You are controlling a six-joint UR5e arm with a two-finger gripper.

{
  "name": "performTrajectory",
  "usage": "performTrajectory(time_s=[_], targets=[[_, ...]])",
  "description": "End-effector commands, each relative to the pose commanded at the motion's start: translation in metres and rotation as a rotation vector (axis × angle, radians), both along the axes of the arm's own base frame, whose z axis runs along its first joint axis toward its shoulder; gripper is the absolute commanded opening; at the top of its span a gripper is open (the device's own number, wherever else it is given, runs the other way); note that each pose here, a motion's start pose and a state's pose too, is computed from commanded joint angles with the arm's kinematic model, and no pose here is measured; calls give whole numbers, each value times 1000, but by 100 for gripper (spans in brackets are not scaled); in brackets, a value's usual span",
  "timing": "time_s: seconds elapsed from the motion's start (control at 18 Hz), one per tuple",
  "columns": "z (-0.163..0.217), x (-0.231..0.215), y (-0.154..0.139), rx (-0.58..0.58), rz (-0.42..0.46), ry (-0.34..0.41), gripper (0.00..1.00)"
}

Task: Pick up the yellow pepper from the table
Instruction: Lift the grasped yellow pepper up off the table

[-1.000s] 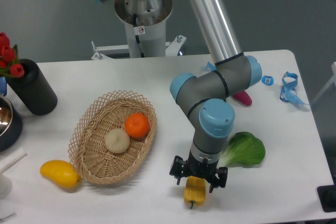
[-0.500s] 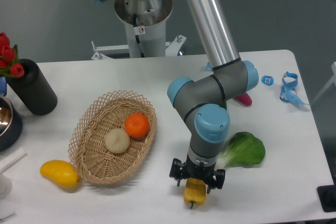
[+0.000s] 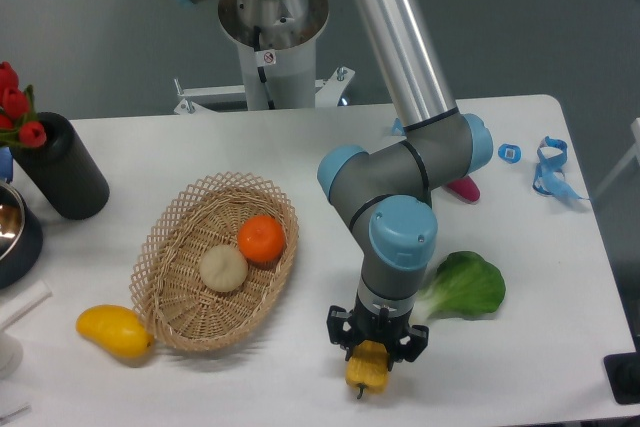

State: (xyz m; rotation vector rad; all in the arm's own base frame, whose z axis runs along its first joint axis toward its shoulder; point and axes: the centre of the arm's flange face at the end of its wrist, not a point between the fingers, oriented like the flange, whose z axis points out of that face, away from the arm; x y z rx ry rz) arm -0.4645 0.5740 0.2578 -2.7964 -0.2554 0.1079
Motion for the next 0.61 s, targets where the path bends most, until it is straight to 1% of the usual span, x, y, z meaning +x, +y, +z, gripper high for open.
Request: performTrajectory(time_s=[0.06, 0.22, 0.39, 0.44, 0.56, 0.61], targets=[[23, -3, 0, 24, 3, 30, 35], [85, -25, -14, 84, 30, 111, 35], [144, -34, -49, 112, -12, 209, 35], [157, -33, -56, 118, -20, 224, 35], [171, -41, -77, 112, -8, 235, 35], [180, -39, -93, 88, -39, 238, 35]])
